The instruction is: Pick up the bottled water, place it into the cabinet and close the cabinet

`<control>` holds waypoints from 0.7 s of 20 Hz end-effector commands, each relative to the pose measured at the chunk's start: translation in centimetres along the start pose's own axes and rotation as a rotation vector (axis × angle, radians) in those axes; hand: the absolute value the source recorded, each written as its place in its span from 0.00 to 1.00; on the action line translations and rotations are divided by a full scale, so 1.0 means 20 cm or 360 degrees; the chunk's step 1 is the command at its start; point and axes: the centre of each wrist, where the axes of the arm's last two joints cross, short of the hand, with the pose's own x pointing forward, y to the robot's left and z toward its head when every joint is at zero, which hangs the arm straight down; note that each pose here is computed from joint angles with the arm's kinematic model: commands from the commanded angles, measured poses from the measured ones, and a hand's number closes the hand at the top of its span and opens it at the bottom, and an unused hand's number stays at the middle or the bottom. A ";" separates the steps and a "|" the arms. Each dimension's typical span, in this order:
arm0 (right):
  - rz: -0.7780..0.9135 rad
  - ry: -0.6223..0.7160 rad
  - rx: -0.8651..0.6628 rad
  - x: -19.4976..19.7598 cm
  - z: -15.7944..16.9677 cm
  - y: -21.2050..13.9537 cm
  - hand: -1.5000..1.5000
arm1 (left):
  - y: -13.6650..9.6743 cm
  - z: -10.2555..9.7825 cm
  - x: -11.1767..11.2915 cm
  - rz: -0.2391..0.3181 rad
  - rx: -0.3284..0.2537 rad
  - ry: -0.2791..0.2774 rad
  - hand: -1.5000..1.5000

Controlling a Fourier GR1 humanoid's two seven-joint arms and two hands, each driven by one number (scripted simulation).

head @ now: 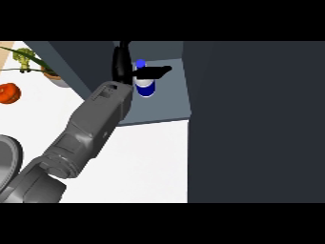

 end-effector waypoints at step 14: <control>-0.0080 -0.0029 -0.0025 0.10 -0.03 0.05 0.00 | -0.12 0.01 0.15 0.0522 -0.0272 -0.0220 0.00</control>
